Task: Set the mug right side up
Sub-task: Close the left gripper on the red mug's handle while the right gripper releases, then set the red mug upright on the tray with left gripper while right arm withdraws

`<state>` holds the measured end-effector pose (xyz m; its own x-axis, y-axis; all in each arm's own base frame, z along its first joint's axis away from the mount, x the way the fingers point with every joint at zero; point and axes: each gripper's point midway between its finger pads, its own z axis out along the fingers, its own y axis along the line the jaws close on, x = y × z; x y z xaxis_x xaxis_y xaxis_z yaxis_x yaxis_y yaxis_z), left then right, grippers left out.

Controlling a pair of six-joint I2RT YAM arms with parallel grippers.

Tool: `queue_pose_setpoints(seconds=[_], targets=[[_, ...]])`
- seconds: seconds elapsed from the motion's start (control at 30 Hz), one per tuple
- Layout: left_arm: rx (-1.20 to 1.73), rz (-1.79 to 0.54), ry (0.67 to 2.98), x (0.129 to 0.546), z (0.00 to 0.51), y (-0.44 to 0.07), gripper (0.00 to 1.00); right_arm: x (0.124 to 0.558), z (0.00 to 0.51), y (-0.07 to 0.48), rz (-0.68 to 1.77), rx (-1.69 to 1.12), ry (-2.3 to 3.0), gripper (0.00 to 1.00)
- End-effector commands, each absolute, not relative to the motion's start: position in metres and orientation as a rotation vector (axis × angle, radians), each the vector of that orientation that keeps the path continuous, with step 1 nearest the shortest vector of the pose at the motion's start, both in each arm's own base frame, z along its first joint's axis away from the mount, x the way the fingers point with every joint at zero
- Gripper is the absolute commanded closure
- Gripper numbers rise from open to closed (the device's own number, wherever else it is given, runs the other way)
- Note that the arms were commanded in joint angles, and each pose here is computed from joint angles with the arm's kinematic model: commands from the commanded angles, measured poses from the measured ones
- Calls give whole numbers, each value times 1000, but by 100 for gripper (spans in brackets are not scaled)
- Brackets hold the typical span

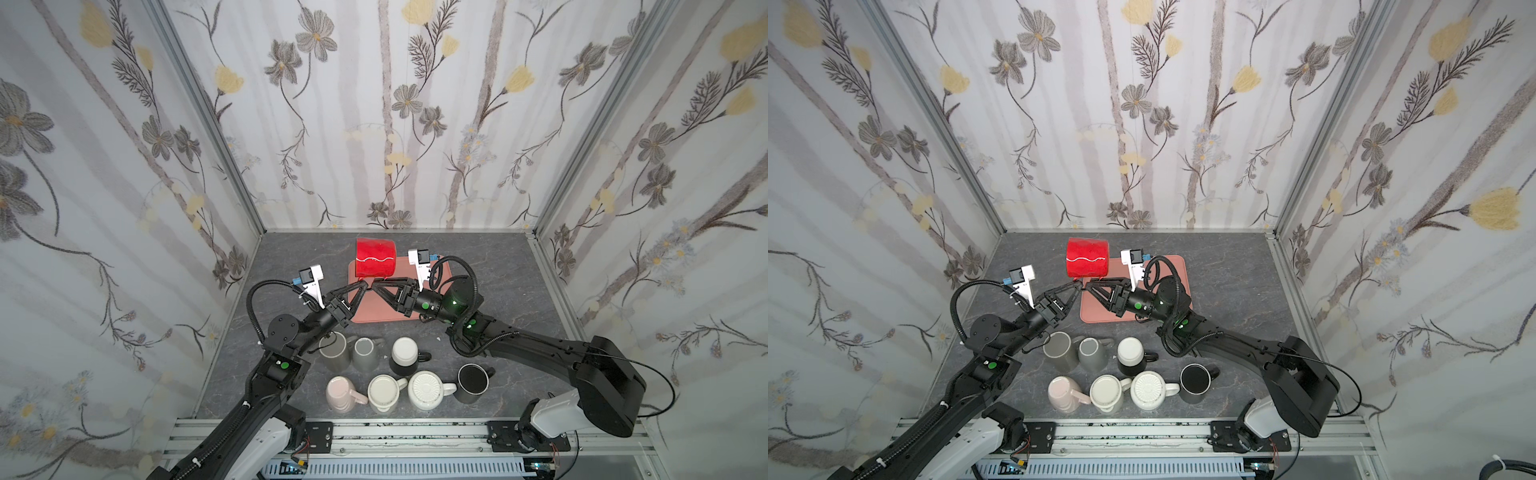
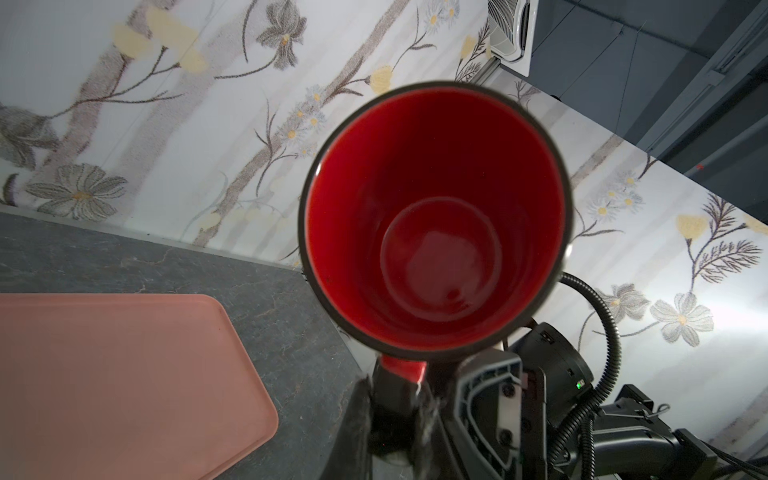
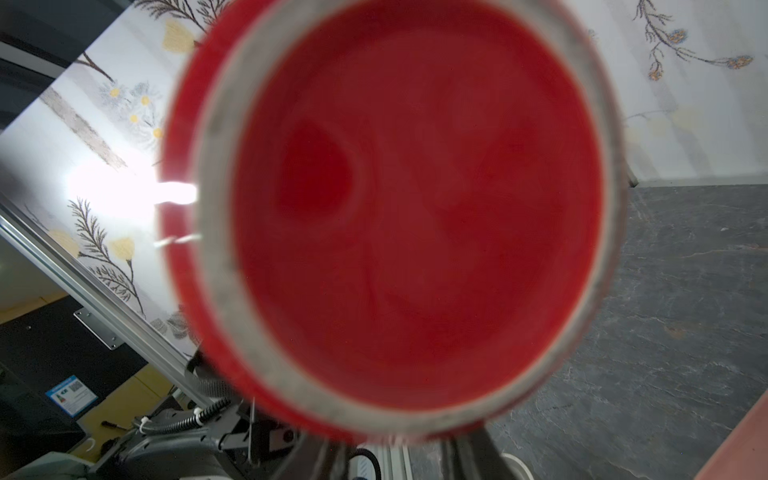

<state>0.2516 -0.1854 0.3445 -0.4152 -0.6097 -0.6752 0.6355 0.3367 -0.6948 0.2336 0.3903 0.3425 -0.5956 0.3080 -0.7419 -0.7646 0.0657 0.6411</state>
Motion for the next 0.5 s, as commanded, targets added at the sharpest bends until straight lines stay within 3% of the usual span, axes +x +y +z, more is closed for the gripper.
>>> queue_pose_setpoints(seconds=[0.0, 0.2, 0.47], targets=[[9, -1251, 1474, 265, 349, -180, 100, 239, 338, 376, 1574, -436, 1538, 50], [-14, -1086, 1620, 295, 323, -182, 100, 252, 314, 327, 1436, -312, 1602, 47], [-69, -687, 1857, 361, 248, -176, 100, 261, 293, 272, 1321, -188, 1647, 47]])
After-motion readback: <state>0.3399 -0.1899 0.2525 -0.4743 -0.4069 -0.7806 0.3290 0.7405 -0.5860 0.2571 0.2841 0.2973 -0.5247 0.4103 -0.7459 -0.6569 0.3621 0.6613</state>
